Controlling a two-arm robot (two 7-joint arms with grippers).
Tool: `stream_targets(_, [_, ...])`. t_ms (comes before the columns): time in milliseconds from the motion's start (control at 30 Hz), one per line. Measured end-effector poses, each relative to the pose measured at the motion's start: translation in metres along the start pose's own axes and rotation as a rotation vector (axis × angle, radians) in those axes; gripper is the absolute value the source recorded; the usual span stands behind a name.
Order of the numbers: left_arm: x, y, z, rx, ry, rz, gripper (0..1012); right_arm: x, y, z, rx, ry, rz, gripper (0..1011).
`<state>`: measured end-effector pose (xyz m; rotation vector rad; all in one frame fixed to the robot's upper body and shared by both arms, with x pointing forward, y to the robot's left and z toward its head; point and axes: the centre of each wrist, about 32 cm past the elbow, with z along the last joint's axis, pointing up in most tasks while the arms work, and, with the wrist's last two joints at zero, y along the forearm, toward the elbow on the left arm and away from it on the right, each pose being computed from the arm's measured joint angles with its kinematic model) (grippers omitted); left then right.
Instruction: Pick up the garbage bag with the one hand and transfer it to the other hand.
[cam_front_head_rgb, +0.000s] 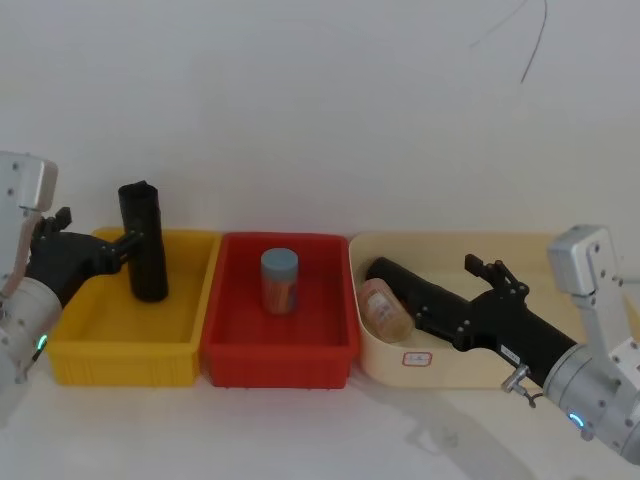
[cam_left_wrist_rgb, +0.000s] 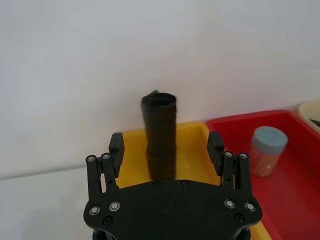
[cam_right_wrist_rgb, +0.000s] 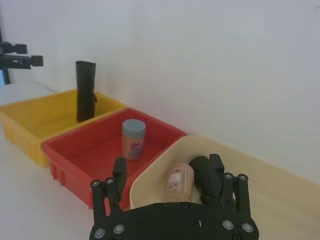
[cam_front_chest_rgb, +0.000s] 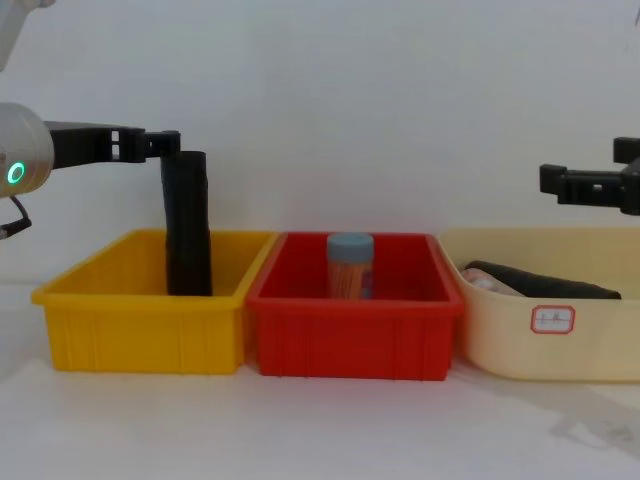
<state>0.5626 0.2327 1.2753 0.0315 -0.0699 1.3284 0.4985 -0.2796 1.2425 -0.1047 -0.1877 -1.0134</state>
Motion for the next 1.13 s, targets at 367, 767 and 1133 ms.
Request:
stream_targets(367, [0.0126,0.008,-0.001,-0.051,0.003,-0.153,1002,0.001,-0.001,0.0,0.035,-0.017,0.042,1001])
stream_targets(767, [0.0217,0.0149,-0.0004,-0.094,0.01,-0.271,1002,0.002,-0.001,0.004,0.054,-0.032,0.063,1001])
stream_targets(1133, [0.025,0.0177,-0.0001,-0.112,0.012,-0.319,1002,0.002,-0.001,0.004,0.06,-0.037,0.07,1001])
